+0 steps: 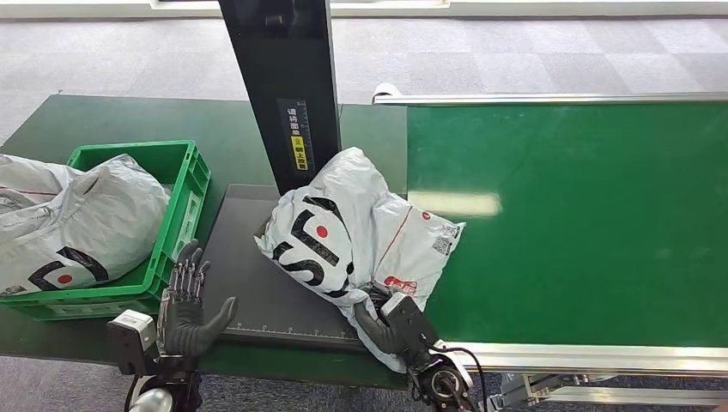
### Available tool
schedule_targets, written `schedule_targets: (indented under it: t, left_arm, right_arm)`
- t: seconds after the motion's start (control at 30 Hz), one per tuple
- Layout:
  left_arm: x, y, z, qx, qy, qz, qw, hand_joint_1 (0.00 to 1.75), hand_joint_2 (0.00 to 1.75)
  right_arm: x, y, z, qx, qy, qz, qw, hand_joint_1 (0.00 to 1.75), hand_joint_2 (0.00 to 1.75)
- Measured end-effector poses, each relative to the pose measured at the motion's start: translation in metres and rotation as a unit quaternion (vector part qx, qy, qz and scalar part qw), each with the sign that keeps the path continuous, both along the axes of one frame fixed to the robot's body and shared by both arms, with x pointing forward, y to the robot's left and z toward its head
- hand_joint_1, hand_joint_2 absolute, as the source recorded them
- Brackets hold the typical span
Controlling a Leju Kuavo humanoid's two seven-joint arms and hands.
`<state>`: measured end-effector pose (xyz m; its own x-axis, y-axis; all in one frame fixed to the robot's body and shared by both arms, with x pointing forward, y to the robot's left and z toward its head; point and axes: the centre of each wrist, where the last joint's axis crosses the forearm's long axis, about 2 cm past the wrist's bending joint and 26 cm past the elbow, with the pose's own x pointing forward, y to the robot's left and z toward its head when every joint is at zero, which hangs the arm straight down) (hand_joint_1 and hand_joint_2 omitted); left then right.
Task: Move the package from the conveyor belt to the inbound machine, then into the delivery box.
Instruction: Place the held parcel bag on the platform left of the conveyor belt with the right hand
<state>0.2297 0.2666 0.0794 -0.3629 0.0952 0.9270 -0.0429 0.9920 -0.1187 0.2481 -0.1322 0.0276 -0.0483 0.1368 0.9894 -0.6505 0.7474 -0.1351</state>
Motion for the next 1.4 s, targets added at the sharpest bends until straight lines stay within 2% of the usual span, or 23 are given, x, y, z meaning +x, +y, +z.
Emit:
schedule_targets:
  t: [0.43, 0.73, 1.0, 1.13, 1.17, 1.3, 1.4]
  left_arm:
    - [0.000, 0.000, -0.002, 0.000, 0.003, 0.004, 1.000, 0.00, 1.75]
    - [-0.001, 0.004, -0.003, 0.003, -0.005, 0.018, 1.000, 0.00, 1.75]
    - [0.006, 0.006, -0.004, 0.005, -0.004, 0.020, 1.000, 0.00, 1.75]
    - [0.010, 0.005, -0.005, 0.004, -0.002, 0.019, 1.000, 0.00, 1.75]
    - [0.011, 0.005, -0.005, 0.004, -0.002, 0.019, 1.000, 0.00, 1.75]
    - [0.012, 0.005, -0.006, 0.003, 0.000, 0.020, 1.000, 0.00, 1.75]
    - [0.012, 0.006, -0.007, 0.003, 0.001, 0.022, 1.000, 0.00, 1.75]
  right_arm:
    - [-0.007, 0.015, 0.002, 0.006, -0.007, 0.032, 0.999, 1.75, 1.75]
    - [-0.011, 0.038, 0.023, 0.046, -0.022, 0.077, 0.996, 1.75, 1.75]
    - [-0.016, 0.056, 0.029, 0.068, -0.025, 0.124, 0.990, 1.75, 1.75]
    - [-0.016, 0.060, 0.032, 0.070, -0.026, 0.122, 0.990, 0.00, 1.75]
    - [-0.015, 0.060, 0.032, 0.067, -0.026, 0.116, 0.991, 0.00, 1.75]
    - [-0.009, 0.055, 0.033, 0.046, -0.037, 0.084, 0.995, 0.00, 0.00]
    - [-0.002, 0.045, 0.036, 0.034, -0.046, 0.058, 0.997, 0.00, 0.00]
